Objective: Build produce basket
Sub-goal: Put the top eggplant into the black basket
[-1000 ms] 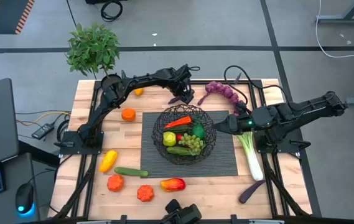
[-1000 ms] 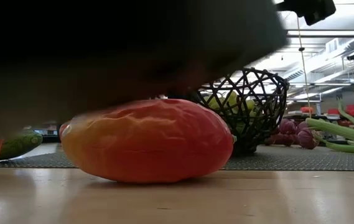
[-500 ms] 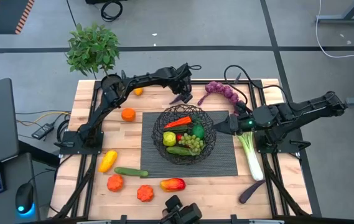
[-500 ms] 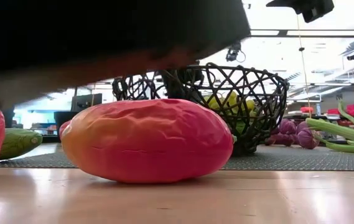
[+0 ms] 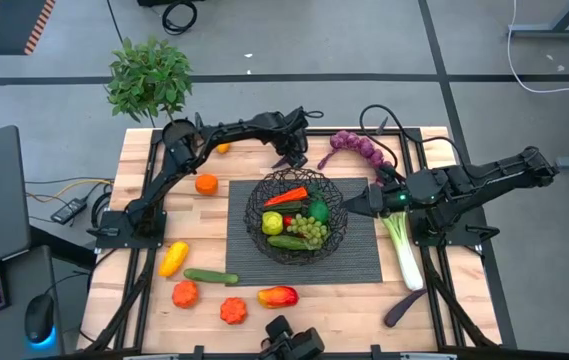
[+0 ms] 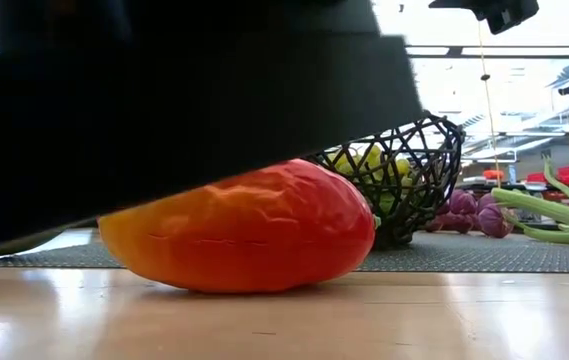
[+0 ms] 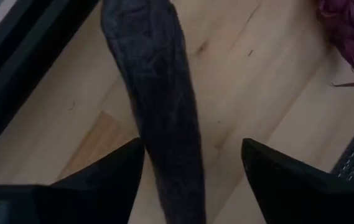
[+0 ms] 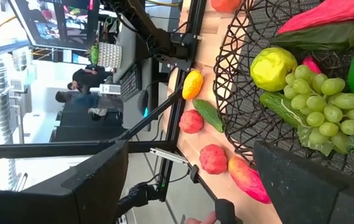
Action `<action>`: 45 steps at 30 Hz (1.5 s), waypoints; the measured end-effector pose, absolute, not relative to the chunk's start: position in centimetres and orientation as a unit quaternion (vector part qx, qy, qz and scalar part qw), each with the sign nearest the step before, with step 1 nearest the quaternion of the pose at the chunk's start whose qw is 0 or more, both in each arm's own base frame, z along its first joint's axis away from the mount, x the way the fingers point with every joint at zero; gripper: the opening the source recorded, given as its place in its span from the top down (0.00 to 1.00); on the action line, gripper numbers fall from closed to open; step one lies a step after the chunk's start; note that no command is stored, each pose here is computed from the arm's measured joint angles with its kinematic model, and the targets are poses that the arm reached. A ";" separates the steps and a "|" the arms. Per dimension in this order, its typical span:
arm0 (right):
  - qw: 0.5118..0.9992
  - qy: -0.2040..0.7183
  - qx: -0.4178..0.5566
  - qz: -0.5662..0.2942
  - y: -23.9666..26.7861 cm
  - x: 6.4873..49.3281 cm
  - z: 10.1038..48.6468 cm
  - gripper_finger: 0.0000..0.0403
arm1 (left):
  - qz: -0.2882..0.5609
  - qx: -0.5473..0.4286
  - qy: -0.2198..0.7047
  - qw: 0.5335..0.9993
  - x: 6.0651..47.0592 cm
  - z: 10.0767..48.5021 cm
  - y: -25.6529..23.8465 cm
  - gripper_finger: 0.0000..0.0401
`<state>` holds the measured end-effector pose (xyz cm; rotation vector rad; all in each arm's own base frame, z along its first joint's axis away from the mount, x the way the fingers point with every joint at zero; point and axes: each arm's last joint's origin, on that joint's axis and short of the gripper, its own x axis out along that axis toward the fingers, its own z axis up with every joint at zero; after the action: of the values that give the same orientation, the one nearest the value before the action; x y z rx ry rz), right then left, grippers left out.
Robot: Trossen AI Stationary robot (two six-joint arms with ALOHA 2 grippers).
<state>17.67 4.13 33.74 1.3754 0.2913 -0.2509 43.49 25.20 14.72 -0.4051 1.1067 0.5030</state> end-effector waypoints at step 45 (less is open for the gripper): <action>0.827 0.113 0.534 -0.134 3.7 17.7 33.8 0.14 | 0.050 -0.114 0.494 0.860 37.6 34.6 12.1 0.76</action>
<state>17.71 3.75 33.84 1.1330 0.2393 -0.2854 37.56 12.14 34.64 -0.2396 1.0371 0.1039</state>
